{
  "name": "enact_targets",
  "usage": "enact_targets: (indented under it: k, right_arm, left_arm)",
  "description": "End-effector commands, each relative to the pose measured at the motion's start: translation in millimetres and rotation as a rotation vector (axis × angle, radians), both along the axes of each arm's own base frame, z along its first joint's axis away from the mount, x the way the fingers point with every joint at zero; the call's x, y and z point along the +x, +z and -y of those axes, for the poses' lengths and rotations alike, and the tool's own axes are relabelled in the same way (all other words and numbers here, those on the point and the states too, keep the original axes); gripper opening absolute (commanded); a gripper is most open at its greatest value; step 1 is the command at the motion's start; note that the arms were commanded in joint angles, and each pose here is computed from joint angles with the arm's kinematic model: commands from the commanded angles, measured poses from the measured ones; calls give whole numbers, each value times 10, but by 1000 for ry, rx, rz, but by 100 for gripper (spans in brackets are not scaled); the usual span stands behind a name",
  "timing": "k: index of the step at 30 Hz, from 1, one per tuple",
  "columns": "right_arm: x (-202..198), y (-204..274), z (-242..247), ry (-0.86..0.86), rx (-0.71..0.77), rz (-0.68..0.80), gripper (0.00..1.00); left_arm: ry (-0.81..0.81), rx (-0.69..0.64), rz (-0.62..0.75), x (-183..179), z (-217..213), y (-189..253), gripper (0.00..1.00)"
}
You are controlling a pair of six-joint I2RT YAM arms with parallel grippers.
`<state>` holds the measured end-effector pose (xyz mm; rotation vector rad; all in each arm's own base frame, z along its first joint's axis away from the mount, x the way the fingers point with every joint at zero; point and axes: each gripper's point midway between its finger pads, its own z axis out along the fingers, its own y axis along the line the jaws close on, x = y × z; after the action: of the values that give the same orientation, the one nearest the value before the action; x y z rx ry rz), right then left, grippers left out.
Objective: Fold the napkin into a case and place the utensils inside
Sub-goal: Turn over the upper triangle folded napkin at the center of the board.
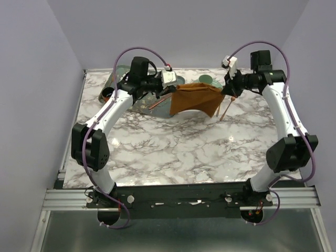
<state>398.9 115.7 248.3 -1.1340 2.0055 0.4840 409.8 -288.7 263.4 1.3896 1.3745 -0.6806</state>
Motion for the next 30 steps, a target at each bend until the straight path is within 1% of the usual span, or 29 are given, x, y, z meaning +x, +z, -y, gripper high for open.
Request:
enact_targets:
  k: [1,2,3,4,5,6,7,8,9,10,12,13,14,19,21,26,30]
  right_arm:
    - [34,139,10,47,-59,255,1]
    - [-53,119,11,72,-84,294,1]
    - [-186,-194,-25,106,-105,245,1]
    - [-257,-336,-11,121,-135,243,1]
    - [-330,-463,-1,155,-165,248,1]
    - [-432,-489,3,176,-181,269,1]
    - [-608,-821,12,202,-210,219,1]
    - [-679,-900,20,231,-231,232,1]
    - [-775,-926,28,243,-240,246,1]
    - [-914,-1100,18,270,-251,218,1]
    - [-1055,-1198,2,312,-268,226,1]
    - [-1135,-1190,-33,335,-276,246,1]
    - [-1265,-1346,-38,371,-290,225,1]
    - [-1673,-1615,-215,516,-337,219,1]
    - [-1773,-1708,-228,543,-352,203,1]
    - [-1912,-1829,-243,598,-385,176,1]
    - [-2024,-1898,-240,643,-402,164,1]
  left_arm:
    - [-134,-1,158,-253,7,-118,0]
    - [-159,20,182,-306,0,-218,0]
    - [-175,32,183,-391,-7,-287,0]
    - [-199,62,134,-539,-41,-560,0]
    - [-220,76,128,-632,-52,-659,0]
    - [-261,90,161,-758,-34,-701,0]
    - [-290,121,101,-965,-90,-958,0]
    - [-320,139,96,-1097,-98,-1060,0]
    - [-353,151,130,-1215,-111,-1080,0]
    - [-390,168,86,-1442,-125,-1269,0]
    - [-423,186,92,-1639,-152,-1353,0]
    - [-460,202,70,-1826,-158,-1500,0]
    - [-470,217,69,-1889,-171,-1558,0]
    - [-540,283,56,-2223,-225,-1815,0]
    - [-576,313,91,-2306,-216,-1868,0]
    - [-655,368,103,-2489,-288,-1968,0]
    - [-710,403,141,-2587,-337,-2022,0]
